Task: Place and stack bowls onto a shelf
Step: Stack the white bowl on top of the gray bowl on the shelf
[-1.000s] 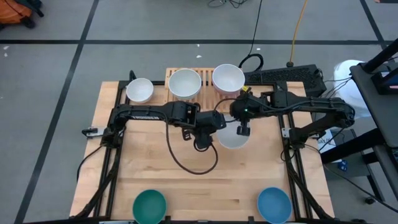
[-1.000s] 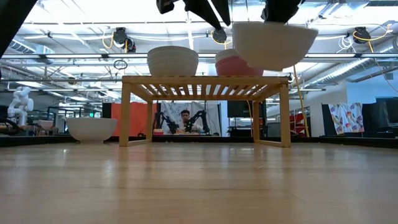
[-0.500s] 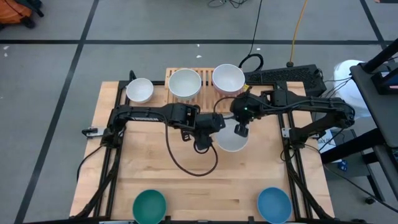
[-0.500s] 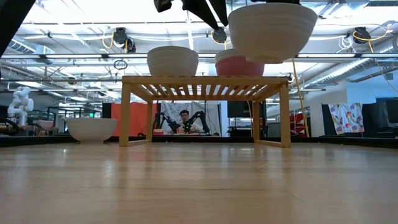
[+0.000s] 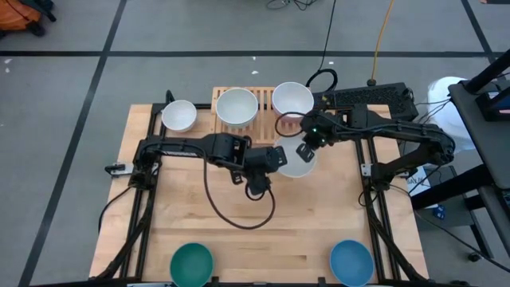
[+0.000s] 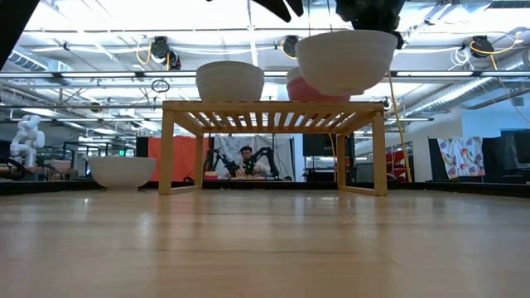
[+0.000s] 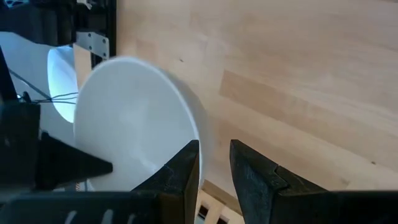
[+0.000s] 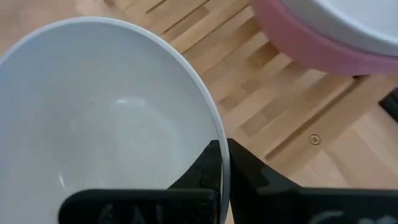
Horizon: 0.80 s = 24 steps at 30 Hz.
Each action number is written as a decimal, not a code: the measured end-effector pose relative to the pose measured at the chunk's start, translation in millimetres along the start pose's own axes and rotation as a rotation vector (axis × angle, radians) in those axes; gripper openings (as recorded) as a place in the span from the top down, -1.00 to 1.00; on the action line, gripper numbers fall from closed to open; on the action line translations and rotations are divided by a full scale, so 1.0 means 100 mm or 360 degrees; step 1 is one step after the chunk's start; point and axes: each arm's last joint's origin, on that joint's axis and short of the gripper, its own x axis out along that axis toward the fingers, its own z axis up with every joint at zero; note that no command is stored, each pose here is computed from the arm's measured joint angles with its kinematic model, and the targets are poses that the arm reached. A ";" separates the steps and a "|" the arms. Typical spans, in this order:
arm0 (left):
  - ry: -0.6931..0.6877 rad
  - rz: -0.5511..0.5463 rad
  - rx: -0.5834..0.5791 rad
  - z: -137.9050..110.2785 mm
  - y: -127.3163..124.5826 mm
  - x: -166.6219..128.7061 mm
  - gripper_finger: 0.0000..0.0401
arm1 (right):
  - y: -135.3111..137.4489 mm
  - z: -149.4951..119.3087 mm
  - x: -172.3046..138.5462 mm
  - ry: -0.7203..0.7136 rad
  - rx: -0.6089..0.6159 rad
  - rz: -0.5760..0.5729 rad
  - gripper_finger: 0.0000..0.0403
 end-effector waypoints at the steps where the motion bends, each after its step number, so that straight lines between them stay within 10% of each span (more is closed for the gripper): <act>1: -0.0003 0.0007 -0.0003 0.00 0.00 0.00 0.52 | 0.00 0.00 0.00 -0.0009 0.0018 -0.0016 1.00; 24: -0.0095 -0.0061 -0.0069 -0.23 0.06 0.09 0.52 | 0.02 0.04 0.03 -0.0090 -0.0254 -0.0122 1.00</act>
